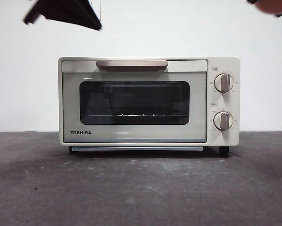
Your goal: Eggoven
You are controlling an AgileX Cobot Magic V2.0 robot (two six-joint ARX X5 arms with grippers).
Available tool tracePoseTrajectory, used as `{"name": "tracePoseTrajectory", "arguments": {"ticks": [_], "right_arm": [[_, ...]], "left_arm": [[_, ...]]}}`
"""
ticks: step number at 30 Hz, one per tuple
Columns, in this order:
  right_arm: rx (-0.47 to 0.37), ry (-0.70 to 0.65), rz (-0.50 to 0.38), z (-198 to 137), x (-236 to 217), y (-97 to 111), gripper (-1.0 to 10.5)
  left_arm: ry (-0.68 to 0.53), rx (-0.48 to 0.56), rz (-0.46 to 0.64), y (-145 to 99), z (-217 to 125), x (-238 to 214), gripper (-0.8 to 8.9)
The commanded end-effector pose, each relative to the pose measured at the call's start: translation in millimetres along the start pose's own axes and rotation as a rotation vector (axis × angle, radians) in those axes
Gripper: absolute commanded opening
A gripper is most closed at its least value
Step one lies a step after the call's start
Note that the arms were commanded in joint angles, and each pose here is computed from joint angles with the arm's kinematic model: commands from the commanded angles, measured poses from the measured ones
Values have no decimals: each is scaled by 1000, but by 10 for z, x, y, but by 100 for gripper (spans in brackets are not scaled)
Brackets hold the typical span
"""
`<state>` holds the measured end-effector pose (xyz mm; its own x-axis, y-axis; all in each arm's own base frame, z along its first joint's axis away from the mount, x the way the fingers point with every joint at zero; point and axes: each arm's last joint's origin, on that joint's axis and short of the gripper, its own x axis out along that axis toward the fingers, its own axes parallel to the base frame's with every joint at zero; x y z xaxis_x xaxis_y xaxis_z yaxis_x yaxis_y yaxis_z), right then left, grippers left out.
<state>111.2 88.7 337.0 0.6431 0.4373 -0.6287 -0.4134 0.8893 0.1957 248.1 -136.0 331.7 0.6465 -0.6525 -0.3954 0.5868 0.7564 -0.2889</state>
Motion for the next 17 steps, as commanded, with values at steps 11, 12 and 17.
{"name": "tracePoseTrajectory", "arguments": {"ticks": [11, 12, 17], "right_arm": [[-12, -92, 21, -40, -264, -26, 3], [-12, -92, 18, -40, -264, -27, 3], [-29, -94, 12, -39, -263, -28, 3]], "left_arm": [[56, 76, 25, 3, 108, 686, 7], [59, 76, 26, 7, 97, 710, 7], [93, 78, 18, -1, 17, 834, 7]]}}
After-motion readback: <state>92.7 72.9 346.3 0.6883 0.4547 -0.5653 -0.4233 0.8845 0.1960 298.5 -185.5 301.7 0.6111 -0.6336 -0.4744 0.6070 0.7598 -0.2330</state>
